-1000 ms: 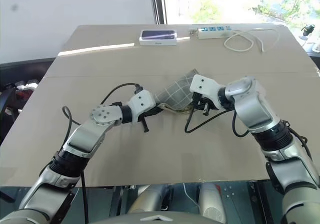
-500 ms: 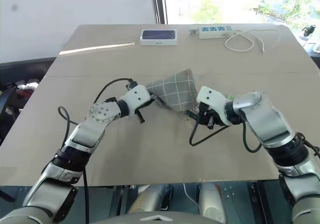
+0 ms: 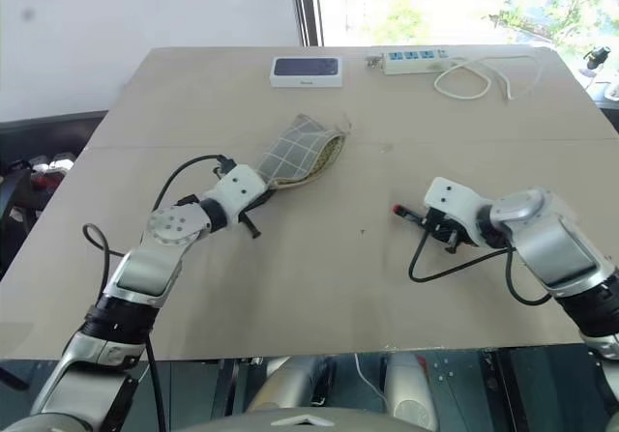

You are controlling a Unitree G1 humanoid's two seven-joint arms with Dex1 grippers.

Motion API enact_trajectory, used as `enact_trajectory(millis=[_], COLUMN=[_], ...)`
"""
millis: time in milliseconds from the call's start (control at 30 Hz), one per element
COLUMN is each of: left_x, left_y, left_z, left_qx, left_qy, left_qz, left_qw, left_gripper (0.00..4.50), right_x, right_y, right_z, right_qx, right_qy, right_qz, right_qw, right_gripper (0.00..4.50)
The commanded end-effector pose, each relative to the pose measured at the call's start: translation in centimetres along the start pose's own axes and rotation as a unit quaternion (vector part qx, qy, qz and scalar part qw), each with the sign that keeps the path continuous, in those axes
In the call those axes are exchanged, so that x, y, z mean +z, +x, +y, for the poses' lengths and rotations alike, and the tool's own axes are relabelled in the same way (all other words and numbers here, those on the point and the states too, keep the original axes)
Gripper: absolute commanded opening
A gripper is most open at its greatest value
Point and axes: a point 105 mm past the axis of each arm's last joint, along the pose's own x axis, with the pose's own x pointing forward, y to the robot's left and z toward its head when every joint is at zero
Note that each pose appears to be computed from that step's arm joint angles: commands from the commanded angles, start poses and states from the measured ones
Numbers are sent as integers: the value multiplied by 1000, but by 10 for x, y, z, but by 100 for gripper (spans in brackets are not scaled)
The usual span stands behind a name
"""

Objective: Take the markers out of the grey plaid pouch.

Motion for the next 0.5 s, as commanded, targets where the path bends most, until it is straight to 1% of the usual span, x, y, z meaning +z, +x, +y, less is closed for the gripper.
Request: enact_trajectory(millis=[33,67,100,133,167,200,233,300,433,467,500], left_x=[8,5,2,-1,-2,-4,-5,-10,-15,-17,-22], left_y=[-18,-20,-23,-24,-26,-27,-28,-32,-41,-46,-53], left_z=[3,1,0,-1,-2,-3,-2,-1,7,10,13], left_qx=[0,-2,-4,-6,-8,-9,-8,-7,12,13,17], left_qy=[-3,-5,-7,-8,-6,-3,3,7,-4,-6,-5], left_qz=[-23,-20,-18,-15,-13,-12,-11,-5,-6,-9,-4], left_qw=[1000,1000,1000,1000,1000,1000,1000,1000,1000,1000,1000], left_gripper=[0,0,0,0,0,0,32,96,287,329,329], right_x=[-3,0,4,9,13,15,16,22,40,47,53], right_y=[-15,-17,-19,-22,-24,-26,-26,-29,-37,-40,-42], right_z=[-24,-29,-33,-39,-45,-48,-45,-36,-13,-4,5], right_qx=[-80,-96,-109,-132,-152,-161,-154,-129,-77,-60,-39], right_qy=[-11,-5,2,5,12,20,22,30,34,38,43], right_qz=[-9,-23,-38,-52,-63,-70,-76,-98,-152,-180,-205], right_qw=[997,995,993,990,986,984,985,986,985,981,977], right_gripper=[160,222,263,328,352,410,448,450,450,450,450])
